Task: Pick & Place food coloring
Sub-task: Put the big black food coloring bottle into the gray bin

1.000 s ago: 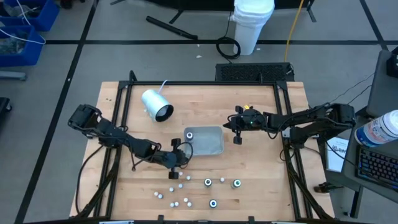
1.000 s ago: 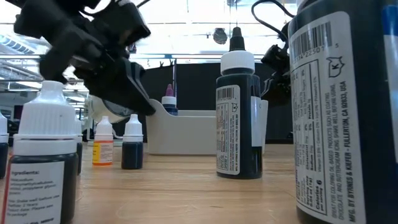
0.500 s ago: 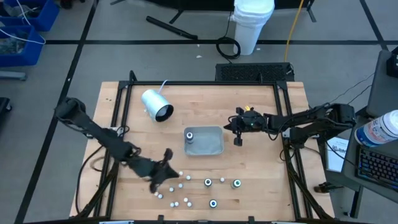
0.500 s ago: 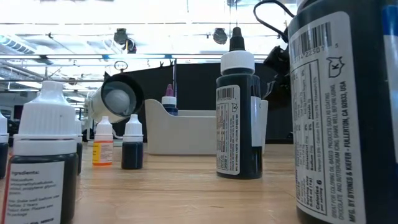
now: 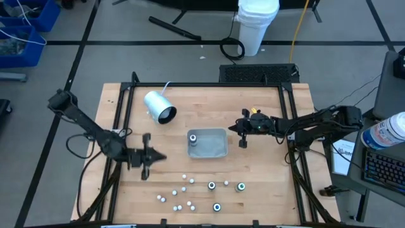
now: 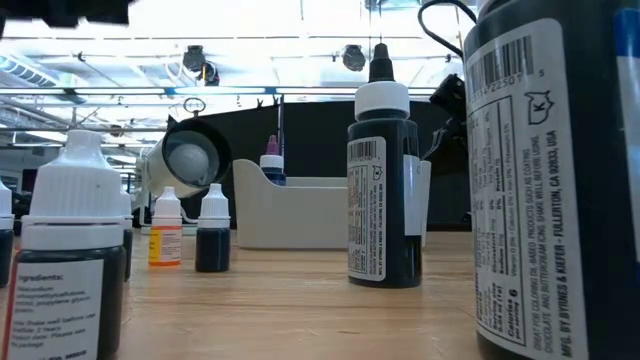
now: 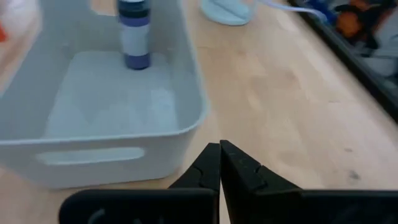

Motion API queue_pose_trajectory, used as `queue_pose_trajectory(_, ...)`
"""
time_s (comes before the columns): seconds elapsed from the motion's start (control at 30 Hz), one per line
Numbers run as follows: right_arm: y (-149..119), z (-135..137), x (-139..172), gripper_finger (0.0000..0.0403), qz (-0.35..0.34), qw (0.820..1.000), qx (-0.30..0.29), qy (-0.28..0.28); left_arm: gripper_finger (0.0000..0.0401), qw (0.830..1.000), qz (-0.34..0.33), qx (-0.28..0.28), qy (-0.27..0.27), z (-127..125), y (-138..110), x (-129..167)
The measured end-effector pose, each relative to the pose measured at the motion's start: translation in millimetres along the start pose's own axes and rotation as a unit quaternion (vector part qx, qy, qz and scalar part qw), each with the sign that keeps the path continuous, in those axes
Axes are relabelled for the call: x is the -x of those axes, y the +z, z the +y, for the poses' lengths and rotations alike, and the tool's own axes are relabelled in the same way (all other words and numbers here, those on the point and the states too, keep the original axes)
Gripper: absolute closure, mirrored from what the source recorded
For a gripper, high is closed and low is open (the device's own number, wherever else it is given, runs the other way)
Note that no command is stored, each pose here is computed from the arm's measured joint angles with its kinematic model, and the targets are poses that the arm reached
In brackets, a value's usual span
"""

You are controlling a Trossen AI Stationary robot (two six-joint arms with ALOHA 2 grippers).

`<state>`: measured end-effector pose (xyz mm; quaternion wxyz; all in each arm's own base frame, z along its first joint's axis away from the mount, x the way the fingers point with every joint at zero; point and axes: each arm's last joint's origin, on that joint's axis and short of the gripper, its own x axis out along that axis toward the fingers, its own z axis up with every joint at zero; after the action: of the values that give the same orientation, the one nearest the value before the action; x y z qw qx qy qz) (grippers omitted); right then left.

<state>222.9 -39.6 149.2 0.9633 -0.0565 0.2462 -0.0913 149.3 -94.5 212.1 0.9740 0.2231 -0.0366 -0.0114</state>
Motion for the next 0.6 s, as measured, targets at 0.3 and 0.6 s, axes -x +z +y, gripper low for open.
queue_pose_trajectory(0.3, 15, 4, 27, 0.0403, -0.037, 0.999, -0.013, -0.01, 0.0396, 0.993, -0.015, 0.102, 0.056, 9, -21, 19)
queue_pose_trajectory(0.6, 1, 18, 57, 0.0403, -0.198, 0.98, -0.021, 0.013, 0.0396, 0.992, -0.019, 0.11, 0.058, 10, -19, 20)
